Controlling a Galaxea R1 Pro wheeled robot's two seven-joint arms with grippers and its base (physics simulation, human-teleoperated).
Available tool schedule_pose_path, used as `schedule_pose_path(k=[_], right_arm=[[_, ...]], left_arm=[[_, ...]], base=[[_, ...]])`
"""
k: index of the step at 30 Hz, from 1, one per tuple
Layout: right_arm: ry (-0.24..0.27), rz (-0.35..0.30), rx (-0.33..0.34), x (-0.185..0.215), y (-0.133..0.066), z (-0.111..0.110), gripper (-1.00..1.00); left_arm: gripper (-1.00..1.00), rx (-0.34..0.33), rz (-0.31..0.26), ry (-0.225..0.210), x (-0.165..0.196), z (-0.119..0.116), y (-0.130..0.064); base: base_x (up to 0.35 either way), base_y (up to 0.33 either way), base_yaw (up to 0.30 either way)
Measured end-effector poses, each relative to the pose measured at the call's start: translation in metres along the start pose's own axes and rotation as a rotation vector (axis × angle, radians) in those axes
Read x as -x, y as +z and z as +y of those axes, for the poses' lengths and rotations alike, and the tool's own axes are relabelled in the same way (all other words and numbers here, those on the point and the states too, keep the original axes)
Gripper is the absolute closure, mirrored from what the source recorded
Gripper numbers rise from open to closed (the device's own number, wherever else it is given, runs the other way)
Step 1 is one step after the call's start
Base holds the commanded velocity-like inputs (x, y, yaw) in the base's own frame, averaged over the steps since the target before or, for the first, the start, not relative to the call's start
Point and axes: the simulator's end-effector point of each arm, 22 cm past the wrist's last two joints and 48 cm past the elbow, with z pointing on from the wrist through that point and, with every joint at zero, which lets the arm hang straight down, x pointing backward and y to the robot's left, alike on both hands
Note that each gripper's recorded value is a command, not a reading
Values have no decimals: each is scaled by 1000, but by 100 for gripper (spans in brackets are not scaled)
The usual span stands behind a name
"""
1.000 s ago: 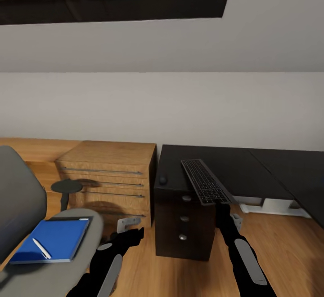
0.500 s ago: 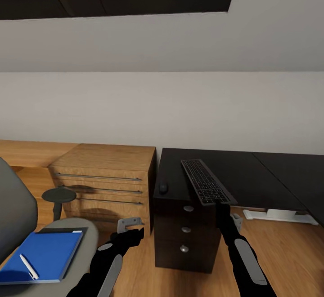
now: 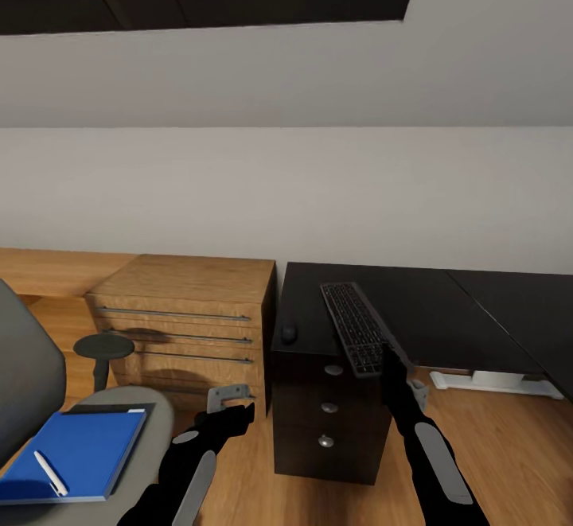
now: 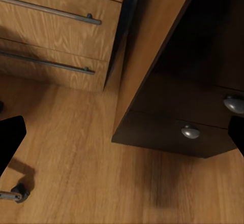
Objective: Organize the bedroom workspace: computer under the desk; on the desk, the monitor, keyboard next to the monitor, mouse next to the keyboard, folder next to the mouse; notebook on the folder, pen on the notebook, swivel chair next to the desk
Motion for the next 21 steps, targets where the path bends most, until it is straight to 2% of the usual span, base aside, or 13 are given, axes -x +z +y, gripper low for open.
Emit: schedule_pose_path(k=[5, 11, 14, 21], right_arm=[[0, 0, -5, 0, 0, -1, -100], [0, 1, -11, 0, 0, -4, -100], [-3, 3, -46, 0, 0, -16, -100], [-12, -2, -196, 2, -4, -53, -100]], left_arm=[[-100, -2, 1, -4, 0, 1, 0], [-100, -2, 2, -4, 0, 1, 0], [-100, 0, -2, -5, 2, 3, 0], [-100, 3, -18, -2, 9, 5, -3]], base=[[-25, 0, 0], [-261, 0, 0], [-329, 0, 0], [-330, 0, 0]])
